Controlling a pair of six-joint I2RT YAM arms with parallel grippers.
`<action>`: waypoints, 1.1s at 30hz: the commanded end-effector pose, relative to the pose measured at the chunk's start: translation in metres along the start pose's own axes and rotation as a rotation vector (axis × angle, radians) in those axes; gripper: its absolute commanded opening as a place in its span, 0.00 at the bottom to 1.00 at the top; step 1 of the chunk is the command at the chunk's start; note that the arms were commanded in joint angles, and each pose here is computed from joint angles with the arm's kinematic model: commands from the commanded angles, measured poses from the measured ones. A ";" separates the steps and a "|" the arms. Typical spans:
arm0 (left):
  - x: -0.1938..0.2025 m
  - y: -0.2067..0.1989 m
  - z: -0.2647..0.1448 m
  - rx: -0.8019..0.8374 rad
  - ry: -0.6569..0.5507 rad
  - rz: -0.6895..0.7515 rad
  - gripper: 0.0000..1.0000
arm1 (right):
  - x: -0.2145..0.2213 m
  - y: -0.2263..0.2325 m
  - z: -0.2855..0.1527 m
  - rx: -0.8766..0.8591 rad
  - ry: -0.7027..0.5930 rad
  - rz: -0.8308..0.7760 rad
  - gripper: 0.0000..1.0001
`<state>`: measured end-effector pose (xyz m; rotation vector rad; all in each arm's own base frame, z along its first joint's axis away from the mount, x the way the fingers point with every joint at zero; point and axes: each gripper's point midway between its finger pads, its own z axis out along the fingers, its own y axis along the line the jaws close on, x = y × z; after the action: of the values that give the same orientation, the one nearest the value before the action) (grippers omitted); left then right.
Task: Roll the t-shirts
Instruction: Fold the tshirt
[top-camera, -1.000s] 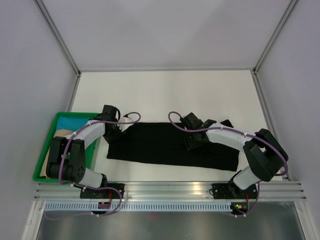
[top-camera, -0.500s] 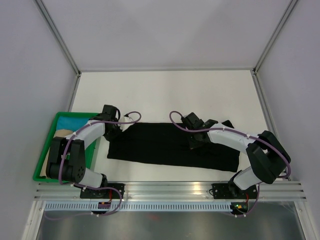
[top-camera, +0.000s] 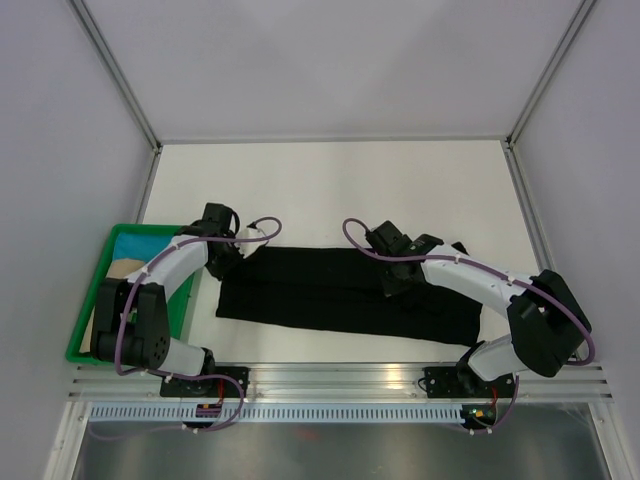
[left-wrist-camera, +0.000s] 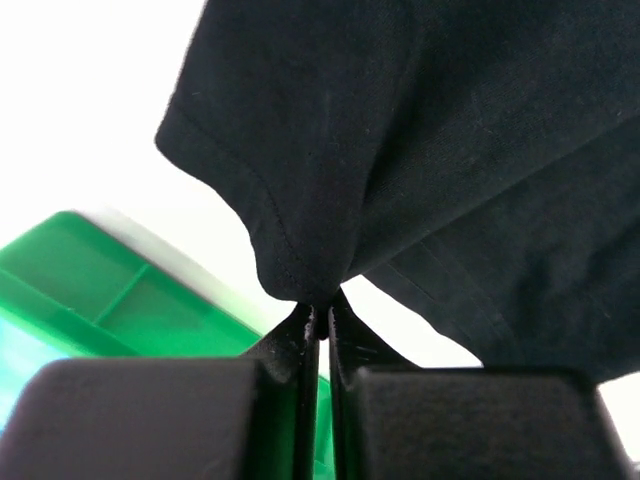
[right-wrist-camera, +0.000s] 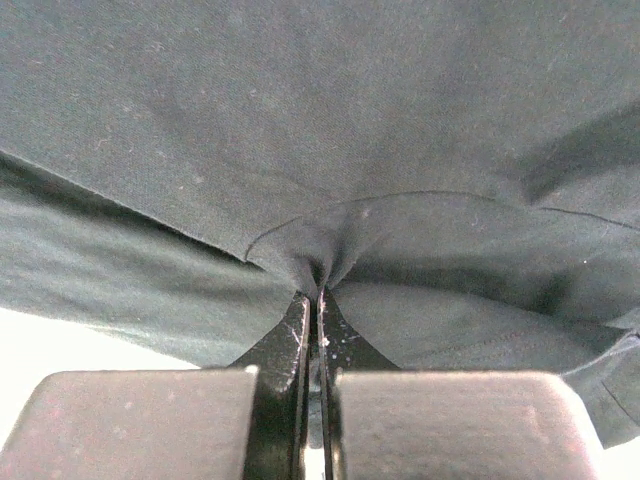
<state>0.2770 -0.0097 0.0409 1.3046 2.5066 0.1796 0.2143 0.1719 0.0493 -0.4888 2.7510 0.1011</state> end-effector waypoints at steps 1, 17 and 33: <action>-0.001 -0.008 -0.007 0.044 -0.012 -0.029 0.08 | 0.013 -0.007 -0.008 0.030 0.062 0.005 0.00; -0.038 0.020 -0.053 0.029 -0.071 -0.125 0.49 | -0.025 0.008 -0.026 -0.036 -0.057 0.031 0.56; -0.047 0.048 0.052 -0.051 0.012 -0.325 0.20 | -0.069 -0.058 0.057 0.013 -0.202 0.405 0.00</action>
<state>0.3300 -0.0318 0.0180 0.9774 2.7069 0.0617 0.2897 0.1454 0.0238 0.0139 2.6772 0.1945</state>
